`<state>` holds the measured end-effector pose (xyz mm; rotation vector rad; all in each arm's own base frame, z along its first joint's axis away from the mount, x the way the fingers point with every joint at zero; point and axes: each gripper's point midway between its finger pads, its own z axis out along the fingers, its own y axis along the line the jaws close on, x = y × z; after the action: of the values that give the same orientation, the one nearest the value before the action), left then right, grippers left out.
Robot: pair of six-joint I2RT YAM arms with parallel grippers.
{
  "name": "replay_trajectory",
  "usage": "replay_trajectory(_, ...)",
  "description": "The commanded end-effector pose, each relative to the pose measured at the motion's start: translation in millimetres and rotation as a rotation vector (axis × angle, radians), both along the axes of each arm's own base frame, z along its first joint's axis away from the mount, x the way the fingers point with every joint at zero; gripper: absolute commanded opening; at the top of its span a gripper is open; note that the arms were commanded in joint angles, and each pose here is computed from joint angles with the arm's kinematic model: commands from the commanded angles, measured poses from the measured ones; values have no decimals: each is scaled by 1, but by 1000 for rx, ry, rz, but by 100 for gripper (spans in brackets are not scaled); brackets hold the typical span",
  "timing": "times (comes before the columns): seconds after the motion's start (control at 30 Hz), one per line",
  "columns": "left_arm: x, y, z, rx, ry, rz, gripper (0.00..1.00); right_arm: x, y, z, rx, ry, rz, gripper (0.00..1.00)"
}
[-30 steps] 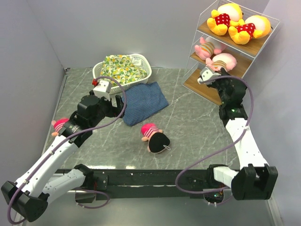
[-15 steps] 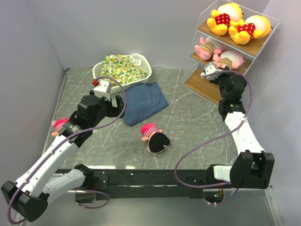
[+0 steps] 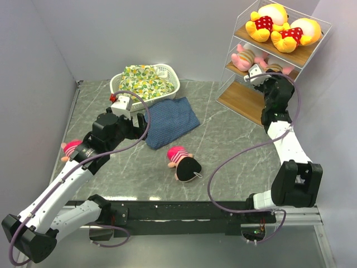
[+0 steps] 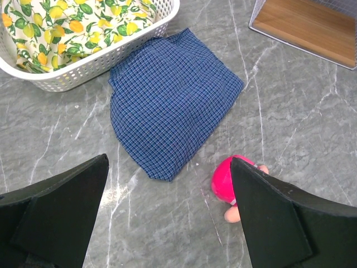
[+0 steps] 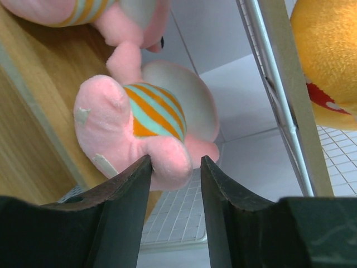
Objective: Place and organize the stuffed toys onto the shelf
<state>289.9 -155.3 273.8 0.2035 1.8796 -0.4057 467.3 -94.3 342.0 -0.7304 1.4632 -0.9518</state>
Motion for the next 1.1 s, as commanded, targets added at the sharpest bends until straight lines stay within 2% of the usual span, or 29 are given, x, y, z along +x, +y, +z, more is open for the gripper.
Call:
replay_trajectory(0.0, 4, -1, 5, 2, -29, 2, 96, 5, -10, 37, -12, -103, -36, 49)
replay_trajectory(0.27, 5, 1, 4, 12, -27, 16, 96, 10, -8, 40, -11, -101, -24, 52)
replay_trajectory(0.43, 6, 5, 4, 15, -32, 32, 96, 1, -7, 43, 7, -95, -21, 65)
replay_trajectory(0.63, 7, 9, 4, 18, -36, 54, 96, -18, 8, 52, 76, -110, -12, 70)
replay_trajectory(0.73, 9, 12, 4, 22, -38, 74, 96, -29, 33, 54, 171, -93, 48, 72)
replay_trajectory(0.93, 11, 22, 1, 37, -43, 135, 96, -60, 115, 31, 353, -8, 237, 79)
replay_trajectory(1.03, 13, 31, 6, 35, -59, 186, 96, -87, 150, 24, 521, 23, 317, 78)
replay_trajectory(1.07, 13, 35, 8, 35, -67, 202, 96, -96, 162, 20, 616, 41, 339, 77)
